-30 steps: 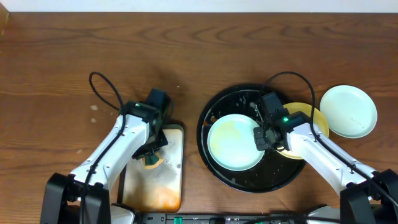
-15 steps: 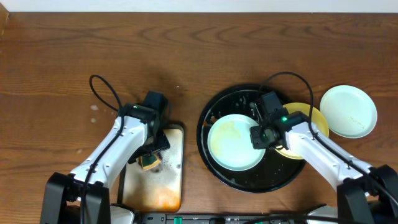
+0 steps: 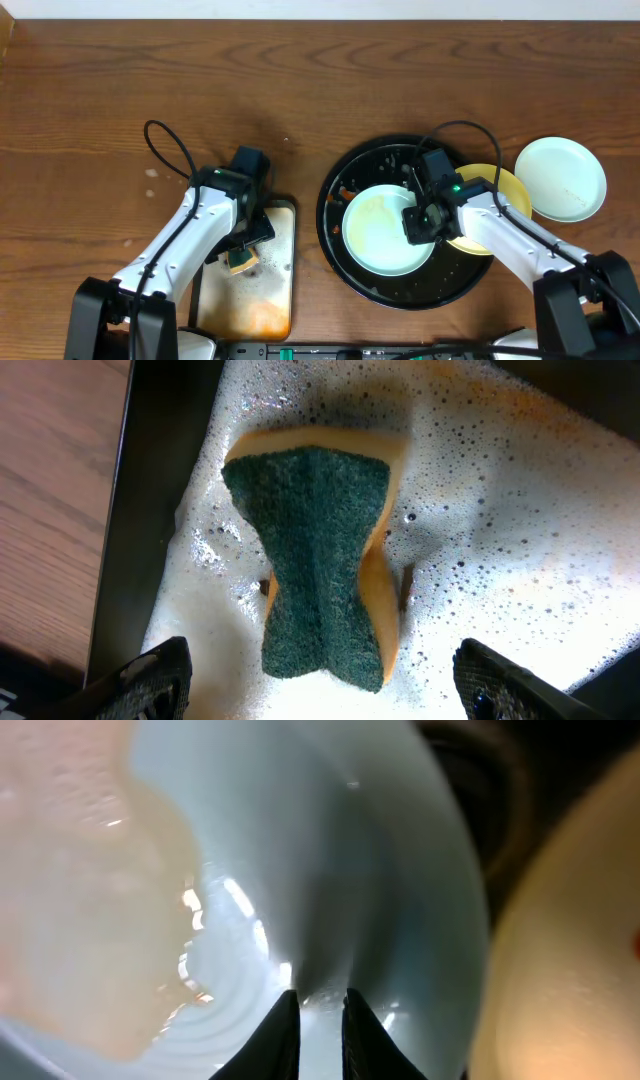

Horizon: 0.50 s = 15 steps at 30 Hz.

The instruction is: Clean dirty plates on tray and stack at the side

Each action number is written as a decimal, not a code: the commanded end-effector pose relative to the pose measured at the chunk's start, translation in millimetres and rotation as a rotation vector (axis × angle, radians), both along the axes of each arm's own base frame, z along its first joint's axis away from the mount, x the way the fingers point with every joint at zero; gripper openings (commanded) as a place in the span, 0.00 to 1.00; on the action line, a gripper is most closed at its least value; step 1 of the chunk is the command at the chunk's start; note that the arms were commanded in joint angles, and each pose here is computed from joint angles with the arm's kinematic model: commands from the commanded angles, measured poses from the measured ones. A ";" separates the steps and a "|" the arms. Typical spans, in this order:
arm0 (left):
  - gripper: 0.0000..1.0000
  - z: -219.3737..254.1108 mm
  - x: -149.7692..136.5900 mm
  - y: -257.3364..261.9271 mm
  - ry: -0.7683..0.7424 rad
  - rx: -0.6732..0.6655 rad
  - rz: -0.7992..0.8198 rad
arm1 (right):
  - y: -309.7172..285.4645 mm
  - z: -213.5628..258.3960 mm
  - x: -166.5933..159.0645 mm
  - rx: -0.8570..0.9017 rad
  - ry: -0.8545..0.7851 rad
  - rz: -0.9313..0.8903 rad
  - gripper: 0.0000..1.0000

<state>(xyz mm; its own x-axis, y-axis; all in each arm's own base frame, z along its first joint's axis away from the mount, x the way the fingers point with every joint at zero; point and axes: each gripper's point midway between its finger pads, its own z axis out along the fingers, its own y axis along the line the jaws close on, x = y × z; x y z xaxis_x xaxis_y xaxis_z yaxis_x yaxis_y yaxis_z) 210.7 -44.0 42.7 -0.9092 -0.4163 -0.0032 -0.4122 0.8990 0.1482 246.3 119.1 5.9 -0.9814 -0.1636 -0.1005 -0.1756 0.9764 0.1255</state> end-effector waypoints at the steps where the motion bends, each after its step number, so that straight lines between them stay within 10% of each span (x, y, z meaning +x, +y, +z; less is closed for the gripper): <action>1: 0.85 -0.3 -1.6 2.7 0.004 0.007 -0.001 | 7.7 20.3 3.6 0.059 -0.044 0.045 0.14; 15: 0.85 -0.3 -1.6 2.7 0.004 0.007 -0.001 | -29.6 26.4 -22.4 -0.031 0.050 -0.132 0.19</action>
